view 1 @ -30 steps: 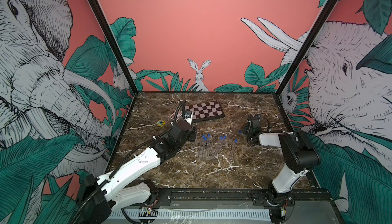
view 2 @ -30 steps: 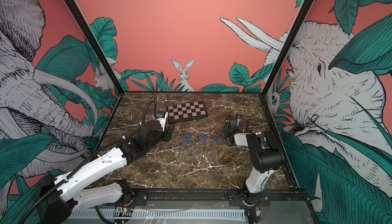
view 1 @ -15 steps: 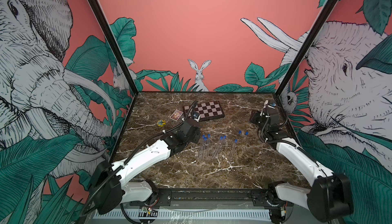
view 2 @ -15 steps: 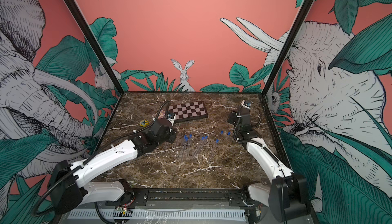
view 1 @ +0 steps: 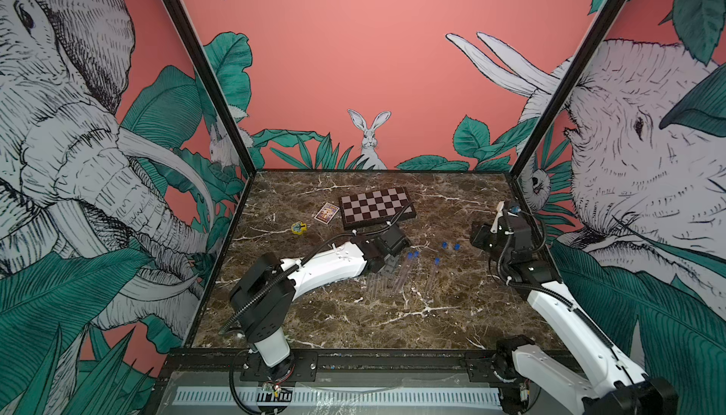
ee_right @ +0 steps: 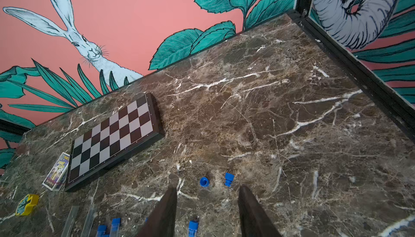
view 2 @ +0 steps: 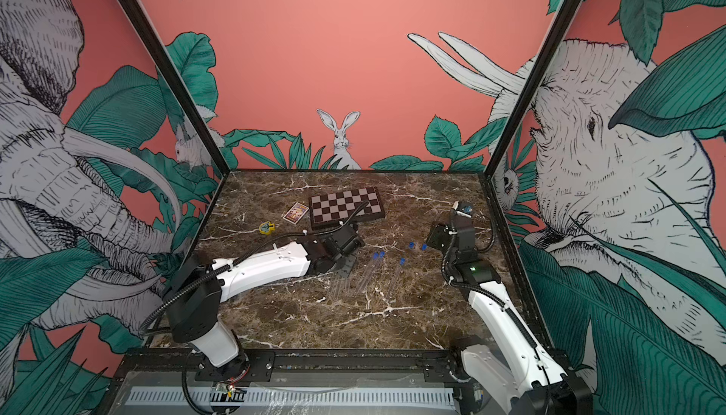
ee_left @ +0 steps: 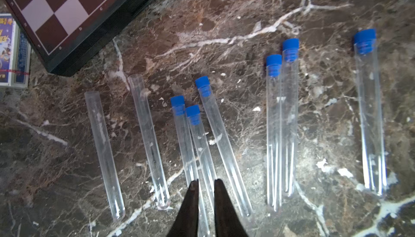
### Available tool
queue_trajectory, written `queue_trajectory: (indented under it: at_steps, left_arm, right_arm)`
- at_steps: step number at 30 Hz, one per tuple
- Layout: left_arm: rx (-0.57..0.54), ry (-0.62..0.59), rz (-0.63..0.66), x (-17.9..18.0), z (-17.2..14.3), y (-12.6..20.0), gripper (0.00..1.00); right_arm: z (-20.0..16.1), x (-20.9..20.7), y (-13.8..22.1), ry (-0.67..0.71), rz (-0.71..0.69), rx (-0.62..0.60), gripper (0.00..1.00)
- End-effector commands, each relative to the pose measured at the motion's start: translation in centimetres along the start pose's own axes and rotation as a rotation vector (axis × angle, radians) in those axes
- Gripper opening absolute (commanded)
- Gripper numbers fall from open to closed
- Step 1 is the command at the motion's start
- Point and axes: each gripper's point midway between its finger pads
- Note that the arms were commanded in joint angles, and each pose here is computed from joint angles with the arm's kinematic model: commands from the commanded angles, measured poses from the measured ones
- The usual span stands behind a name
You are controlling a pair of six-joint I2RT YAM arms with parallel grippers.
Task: Remove stoppers from test tubes
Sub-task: Pick up the test tube at the center of the board.
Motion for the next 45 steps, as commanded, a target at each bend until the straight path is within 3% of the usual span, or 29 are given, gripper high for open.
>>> queue_trajectory:
  at_steps: [1, 7, 21, 41, 45]
  left_arm:
    - [0.065, 0.058, 0.049, 2.0, -0.3, -0.2, 0.17]
    - [0.134, 0.075, -0.031, 1.6, -0.6, -1.7, 0.19]
    - [0.214, 0.081, -0.005, 2.4, -1.7, -4.9, 0.29]
    - [0.285, 0.081, 0.007, 2.4, -3.7, -7.3, 0.29]
    - [0.295, 0.071, 0.000, 2.3, -4.0, -7.7, 0.23]
  right_arm:
    - [0.0, 0.3, 0.1, -0.005, 0.022, 0.000, 0.44]
    - [-0.3, 0.3, 0.1, -0.009, 0.027, 0.008, 0.45]
    - [-0.5, 0.4, 0.3, -0.017, 0.036, 0.014, 0.45]
    - [-0.8, 0.3, 0.5, -0.021, 0.037, 0.016, 0.45]
    - [-0.8, 0.4, 0.6, -0.022, 0.044, 0.015, 0.45]
Point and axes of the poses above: each gripper's point midway between its finger pads, its own y axis back along the fingers, its own x axis along the line the jaws close on, z = x × y, and after that the axes turned 7 degrees about y, right-handed
